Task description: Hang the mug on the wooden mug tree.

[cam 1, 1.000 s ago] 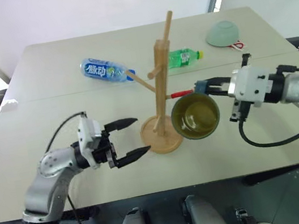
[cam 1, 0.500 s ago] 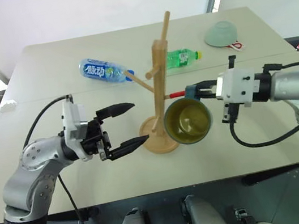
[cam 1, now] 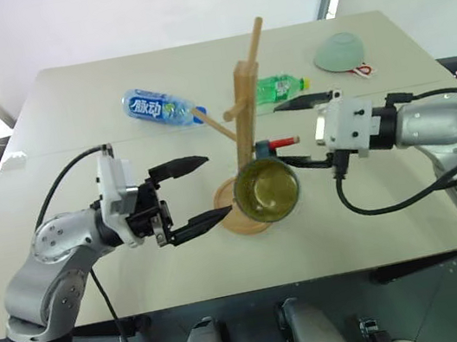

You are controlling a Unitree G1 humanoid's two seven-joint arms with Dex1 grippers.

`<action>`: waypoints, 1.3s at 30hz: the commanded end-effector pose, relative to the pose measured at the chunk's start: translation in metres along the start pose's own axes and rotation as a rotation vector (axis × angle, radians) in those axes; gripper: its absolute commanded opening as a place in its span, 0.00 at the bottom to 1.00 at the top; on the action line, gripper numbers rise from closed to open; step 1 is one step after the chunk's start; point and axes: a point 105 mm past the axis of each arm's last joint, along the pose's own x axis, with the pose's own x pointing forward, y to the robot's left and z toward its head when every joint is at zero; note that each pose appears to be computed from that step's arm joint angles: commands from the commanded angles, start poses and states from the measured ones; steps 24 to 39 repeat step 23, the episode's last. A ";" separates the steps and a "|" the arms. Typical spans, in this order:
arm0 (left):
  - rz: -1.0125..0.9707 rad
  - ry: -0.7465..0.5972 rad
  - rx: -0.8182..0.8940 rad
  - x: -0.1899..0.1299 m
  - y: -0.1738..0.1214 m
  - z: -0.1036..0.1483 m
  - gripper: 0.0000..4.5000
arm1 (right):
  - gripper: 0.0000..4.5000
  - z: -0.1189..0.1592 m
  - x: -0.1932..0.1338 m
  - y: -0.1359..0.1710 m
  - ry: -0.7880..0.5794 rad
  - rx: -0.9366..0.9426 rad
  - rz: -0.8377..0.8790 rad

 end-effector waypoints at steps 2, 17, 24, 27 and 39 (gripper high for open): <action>0.061 0.003 0.013 -0.001 0.007 -0.001 1.00 | 0.80 0.013 -0.026 -0.023 -0.017 0.000 -0.097; 0.915 0.131 -0.068 -0.085 0.076 -0.100 1.00 | 0.80 -0.119 -0.054 0.052 -0.032 0.803 -0.552; 0.939 0.137 -0.107 -0.089 0.076 -0.110 1.00 | 0.80 -0.131 -0.041 0.061 -0.041 0.842 -0.569; 0.939 0.137 -0.107 -0.089 0.076 -0.110 1.00 | 0.80 -0.131 -0.041 0.061 -0.041 0.842 -0.569; 0.939 0.137 -0.107 -0.089 0.076 -0.110 1.00 | 0.80 -0.131 -0.041 0.061 -0.041 0.842 -0.569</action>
